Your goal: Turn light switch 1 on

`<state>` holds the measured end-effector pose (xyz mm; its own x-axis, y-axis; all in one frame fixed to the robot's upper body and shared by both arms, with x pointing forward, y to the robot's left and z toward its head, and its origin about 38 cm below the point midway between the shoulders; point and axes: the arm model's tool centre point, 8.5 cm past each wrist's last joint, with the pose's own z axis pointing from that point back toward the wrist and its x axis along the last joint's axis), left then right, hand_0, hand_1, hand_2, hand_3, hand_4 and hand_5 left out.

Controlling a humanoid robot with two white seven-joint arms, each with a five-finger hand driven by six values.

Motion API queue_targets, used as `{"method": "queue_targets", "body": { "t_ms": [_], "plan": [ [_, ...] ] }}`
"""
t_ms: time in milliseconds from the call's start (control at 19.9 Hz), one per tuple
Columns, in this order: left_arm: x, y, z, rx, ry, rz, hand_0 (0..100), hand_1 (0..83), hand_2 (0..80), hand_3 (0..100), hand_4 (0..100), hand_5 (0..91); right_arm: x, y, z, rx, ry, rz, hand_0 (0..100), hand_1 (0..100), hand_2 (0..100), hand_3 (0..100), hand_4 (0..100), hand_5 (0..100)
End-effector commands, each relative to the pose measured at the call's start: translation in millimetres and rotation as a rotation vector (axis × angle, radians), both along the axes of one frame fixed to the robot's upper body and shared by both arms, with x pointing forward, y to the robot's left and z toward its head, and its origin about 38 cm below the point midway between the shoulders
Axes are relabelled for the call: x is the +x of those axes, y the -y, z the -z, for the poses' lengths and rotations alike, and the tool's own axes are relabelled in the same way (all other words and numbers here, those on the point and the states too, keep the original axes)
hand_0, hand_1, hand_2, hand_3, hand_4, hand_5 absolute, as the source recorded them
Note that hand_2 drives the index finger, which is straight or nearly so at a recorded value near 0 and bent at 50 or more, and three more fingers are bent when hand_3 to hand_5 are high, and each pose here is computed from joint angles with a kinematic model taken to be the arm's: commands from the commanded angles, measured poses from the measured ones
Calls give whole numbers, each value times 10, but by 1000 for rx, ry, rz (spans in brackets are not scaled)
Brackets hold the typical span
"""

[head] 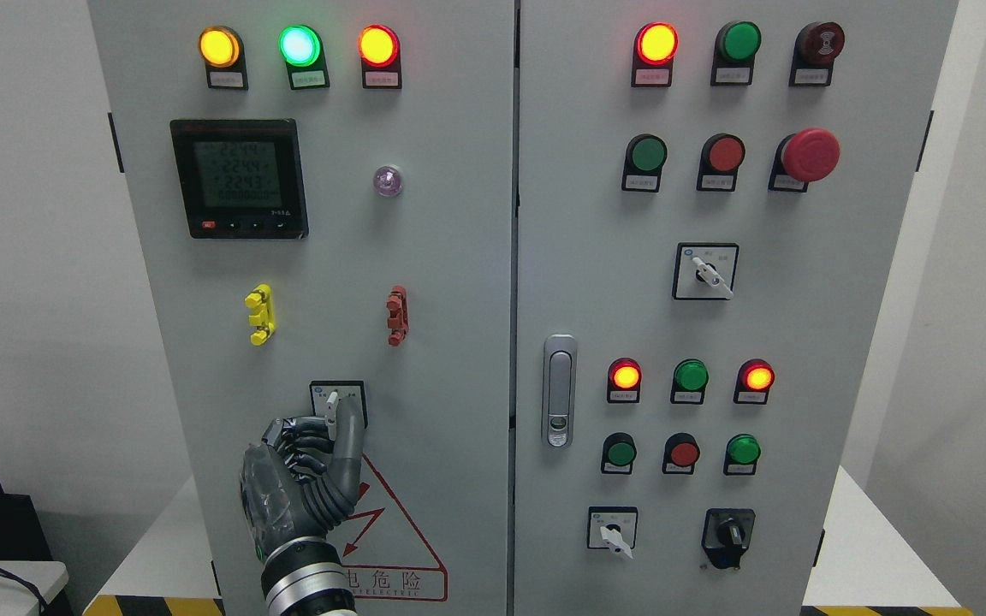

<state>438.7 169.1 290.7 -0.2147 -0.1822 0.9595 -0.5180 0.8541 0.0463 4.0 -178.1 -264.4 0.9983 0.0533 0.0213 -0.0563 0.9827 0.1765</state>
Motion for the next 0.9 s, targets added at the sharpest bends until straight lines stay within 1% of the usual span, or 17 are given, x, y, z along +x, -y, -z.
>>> {"method": "queue_targets", "body": {
  "t_ms": [0, 501, 852],
  "plan": [
    [3, -8, -6, 3, -1, -4, 197, 446, 554, 773, 855, 780, 1, -1, 0, 1, -1, 17, 120, 389, 0, 0, 0, 0],
    [12, -7, -29, 5, -7, -6, 201, 484, 551, 772, 857, 781, 1, -1, 0, 1, -1, 17, 120, 389, 0, 0, 0, 0],
    [11, -3, -29, 4, -7, -5, 239, 489, 550, 772, 858, 781, 1, -1, 0, 1, -1, 18, 120, 389, 0, 0, 0, 0]
  ]
}}
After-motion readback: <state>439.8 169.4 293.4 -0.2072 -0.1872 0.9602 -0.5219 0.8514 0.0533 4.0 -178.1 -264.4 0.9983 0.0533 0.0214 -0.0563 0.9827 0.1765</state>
